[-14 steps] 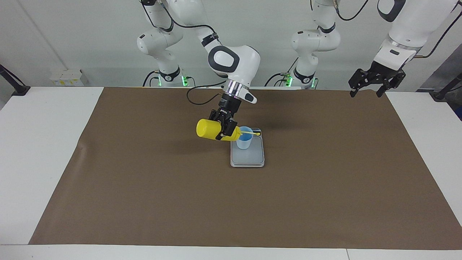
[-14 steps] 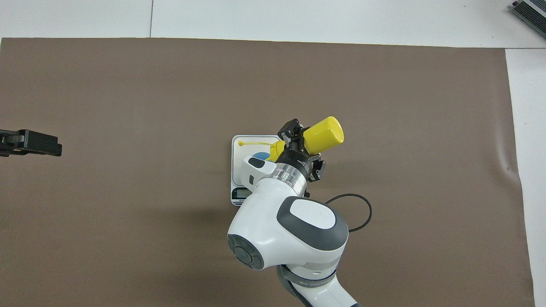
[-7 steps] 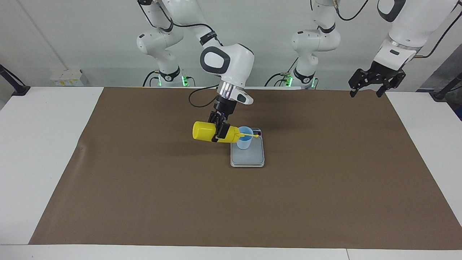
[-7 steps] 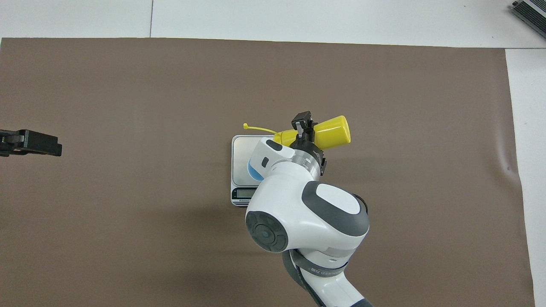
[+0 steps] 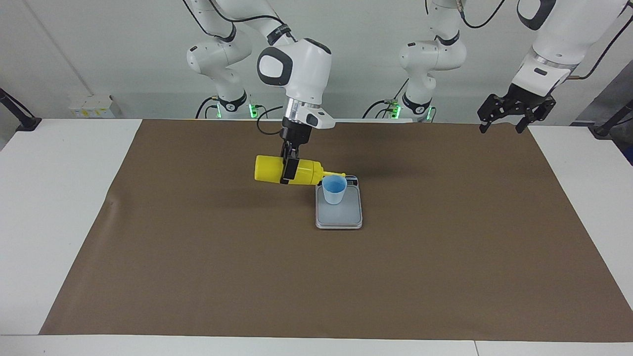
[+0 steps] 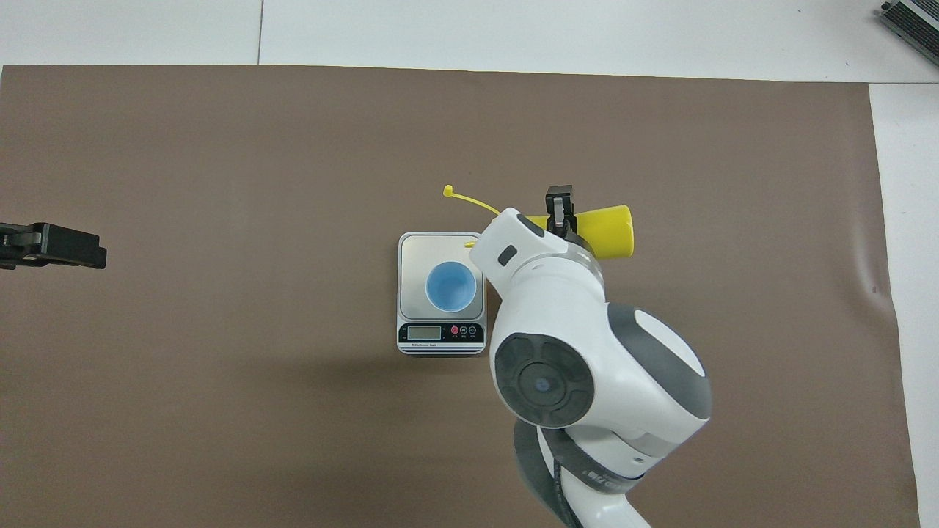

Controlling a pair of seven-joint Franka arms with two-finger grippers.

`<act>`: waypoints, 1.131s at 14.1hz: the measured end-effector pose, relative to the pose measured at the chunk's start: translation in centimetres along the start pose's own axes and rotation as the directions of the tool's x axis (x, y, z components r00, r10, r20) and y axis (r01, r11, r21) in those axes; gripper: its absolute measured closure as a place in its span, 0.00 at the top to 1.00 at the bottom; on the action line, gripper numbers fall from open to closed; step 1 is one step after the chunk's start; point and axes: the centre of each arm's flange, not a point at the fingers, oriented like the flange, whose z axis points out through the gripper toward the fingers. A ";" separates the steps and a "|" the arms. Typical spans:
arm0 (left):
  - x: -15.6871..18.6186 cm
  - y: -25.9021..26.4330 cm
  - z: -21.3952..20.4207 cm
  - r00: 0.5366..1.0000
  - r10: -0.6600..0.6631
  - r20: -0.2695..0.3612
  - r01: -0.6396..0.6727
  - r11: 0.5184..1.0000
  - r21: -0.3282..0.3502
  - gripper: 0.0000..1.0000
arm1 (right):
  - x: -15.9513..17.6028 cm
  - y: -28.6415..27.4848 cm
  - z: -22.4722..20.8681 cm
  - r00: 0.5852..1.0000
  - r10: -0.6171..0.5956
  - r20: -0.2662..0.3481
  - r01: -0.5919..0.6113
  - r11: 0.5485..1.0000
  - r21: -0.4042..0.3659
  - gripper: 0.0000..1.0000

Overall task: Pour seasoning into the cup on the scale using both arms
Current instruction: 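Turn the bottle upright and carry it back with the right gripper, then lower the yellow bottle onto the table with the right gripper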

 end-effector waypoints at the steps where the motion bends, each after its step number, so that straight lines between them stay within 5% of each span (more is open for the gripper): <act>1: 0.0 0.0 0.0 1.000 0.000 0.000 0.000 1.000 0.000 1.00 | -2.2 0.7 -0.4 0.999 0.028 -0.033 -0.027 0.999 0.030 0.44; 5: 0.0 0.0 0.0 1.000 0.000 0.000 0.000 1.000 0.000 1.00 | -10.8 2.7 -0.8 0.968 0.149 -0.200 -0.120 0.981 0.153 0.44; 8: 0.0 0.0 0.0 1.000 0.000 0.000 0.000 1.000 0.000 1.00 | -17.8 3.6 1.7 0.907 0.228 -0.354 -0.151 0.961 0.234 0.44; 16: 0.0 0.0 0.0 1.000 0.000 0.000 0.000 1.000 0.000 1.00 | -30.2 -1.4 9.7 0.624 0.475 -0.620 -0.312 0.879 0.359 0.44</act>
